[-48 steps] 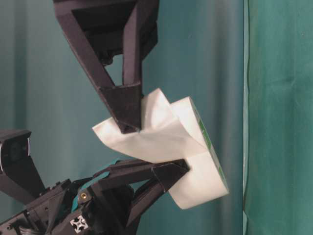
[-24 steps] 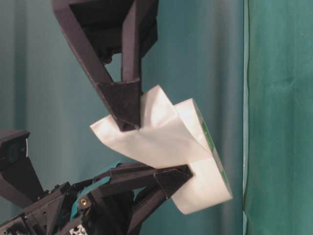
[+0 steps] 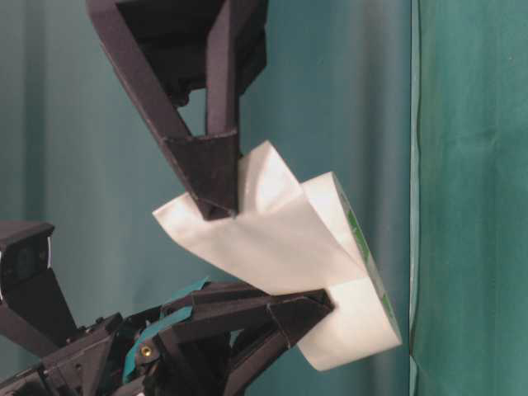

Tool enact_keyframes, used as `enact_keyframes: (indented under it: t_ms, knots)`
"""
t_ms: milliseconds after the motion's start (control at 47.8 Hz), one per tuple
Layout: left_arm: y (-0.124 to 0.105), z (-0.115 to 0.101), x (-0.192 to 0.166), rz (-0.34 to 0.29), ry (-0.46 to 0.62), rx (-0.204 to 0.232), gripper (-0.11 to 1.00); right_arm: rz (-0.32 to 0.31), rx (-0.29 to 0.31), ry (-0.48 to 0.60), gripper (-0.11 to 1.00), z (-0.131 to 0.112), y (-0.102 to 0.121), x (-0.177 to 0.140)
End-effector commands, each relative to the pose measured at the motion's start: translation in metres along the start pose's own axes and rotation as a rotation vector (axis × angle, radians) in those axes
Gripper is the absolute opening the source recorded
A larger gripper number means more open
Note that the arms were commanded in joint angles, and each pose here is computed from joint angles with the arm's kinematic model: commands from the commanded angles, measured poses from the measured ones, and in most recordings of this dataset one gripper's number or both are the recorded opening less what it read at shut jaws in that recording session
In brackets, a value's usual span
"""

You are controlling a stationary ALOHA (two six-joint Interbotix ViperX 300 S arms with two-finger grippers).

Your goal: Peel off the duct tape with your right arm.

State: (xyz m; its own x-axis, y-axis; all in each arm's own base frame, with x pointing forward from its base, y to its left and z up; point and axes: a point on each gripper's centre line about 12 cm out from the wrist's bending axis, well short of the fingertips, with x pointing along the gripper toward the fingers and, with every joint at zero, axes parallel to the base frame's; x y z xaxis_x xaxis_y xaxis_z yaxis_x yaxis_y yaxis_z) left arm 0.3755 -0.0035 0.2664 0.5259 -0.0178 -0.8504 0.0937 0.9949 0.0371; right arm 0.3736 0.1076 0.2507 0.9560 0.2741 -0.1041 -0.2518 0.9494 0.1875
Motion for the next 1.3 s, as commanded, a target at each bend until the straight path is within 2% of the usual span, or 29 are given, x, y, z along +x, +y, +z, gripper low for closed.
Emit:
enact_keyframes:
  t_ms: [0, 105, 209, 272, 376, 397, 920, 1276]
  knots:
    - [0.006, 0.003, -0.011, 0.016, -0.019, -0.003, 0.21, 0.075, -0.012, -0.033, -0.10, 0.010, 0.028, -0.001]
    - [0.006, 0.002, -0.011, 0.016, -0.017, -0.003, 0.21, 0.075, -0.012, -0.030, -0.07, 0.009, 0.027, -0.001]
    - [0.005, 0.001, -0.010, 0.014, -0.012, -0.002, 0.21, 0.073, -0.013, -0.027, 0.03, 0.008, 0.027, -0.002]
    - [0.005, 0.000, -0.011, 0.014, -0.012, -0.002, 0.21, 0.074, -0.013, -0.027, 0.14, 0.008, 0.027, -0.002]
    - [0.005, 0.000, -0.011, 0.013, -0.011, -0.001, 0.21, 0.072, -0.013, -0.024, 0.41, 0.007, 0.026, -0.003]
    - [0.005, 0.000, -0.011, 0.013, -0.013, -0.002, 0.21, 0.072, -0.013, -0.024, 0.44, 0.007, 0.026, -0.004]
    - [0.000, -0.003, -0.008, 0.006, 0.002, 0.004, 0.21, 0.070, -0.013, -0.016, 0.44, 0.003, 0.025, -0.016]
    - [-0.010, -0.005, 0.027, -0.010, 0.032, 0.025, 0.21, 0.064, -0.014, -0.024, 0.44, 0.005, 0.022, -0.024]
